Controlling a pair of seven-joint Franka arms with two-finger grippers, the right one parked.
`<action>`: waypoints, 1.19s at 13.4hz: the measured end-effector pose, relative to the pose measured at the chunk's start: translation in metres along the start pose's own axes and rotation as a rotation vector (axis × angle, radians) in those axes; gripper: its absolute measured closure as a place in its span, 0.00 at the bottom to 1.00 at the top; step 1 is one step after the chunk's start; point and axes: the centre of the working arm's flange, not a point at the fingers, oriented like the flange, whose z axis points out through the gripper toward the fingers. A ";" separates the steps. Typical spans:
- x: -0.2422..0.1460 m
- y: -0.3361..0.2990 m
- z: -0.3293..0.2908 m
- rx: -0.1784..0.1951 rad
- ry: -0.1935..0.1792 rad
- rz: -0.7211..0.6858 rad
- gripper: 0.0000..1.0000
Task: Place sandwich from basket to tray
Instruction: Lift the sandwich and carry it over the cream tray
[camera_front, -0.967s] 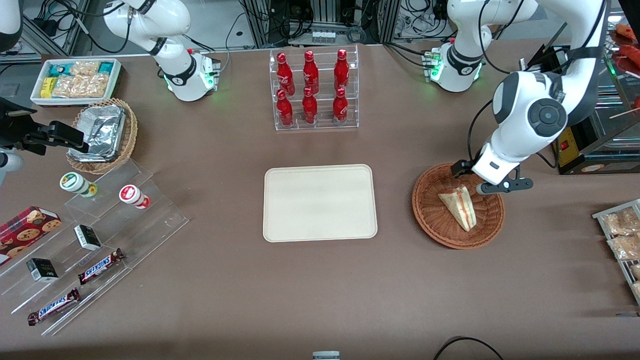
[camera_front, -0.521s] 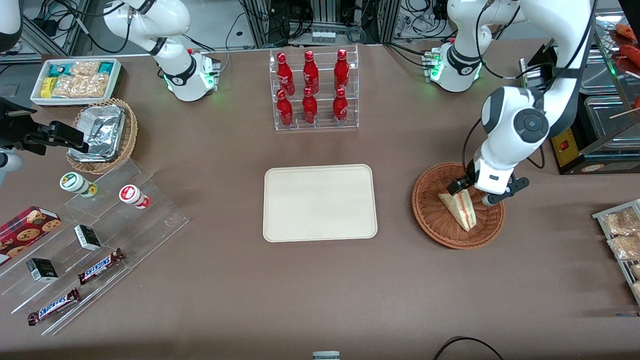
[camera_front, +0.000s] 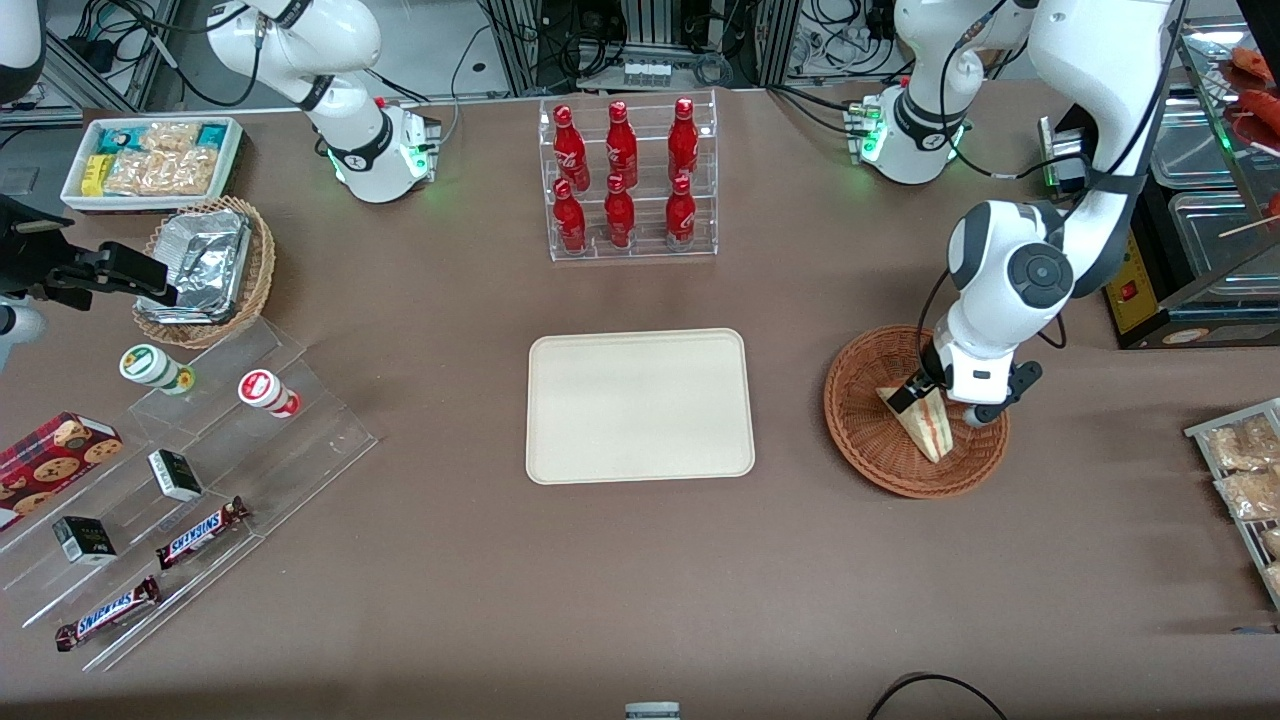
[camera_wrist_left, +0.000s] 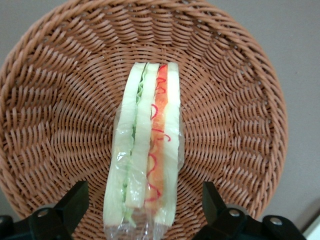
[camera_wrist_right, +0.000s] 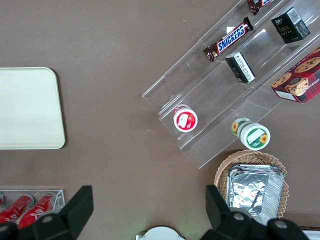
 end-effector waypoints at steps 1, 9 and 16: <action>0.000 0.000 0.004 0.003 -0.004 -0.001 0.01; 0.005 0.004 -0.004 -0.017 0.015 -0.003 0.66; -0.016 0.064 -0.082 0.040 -0.030 0.134 0.85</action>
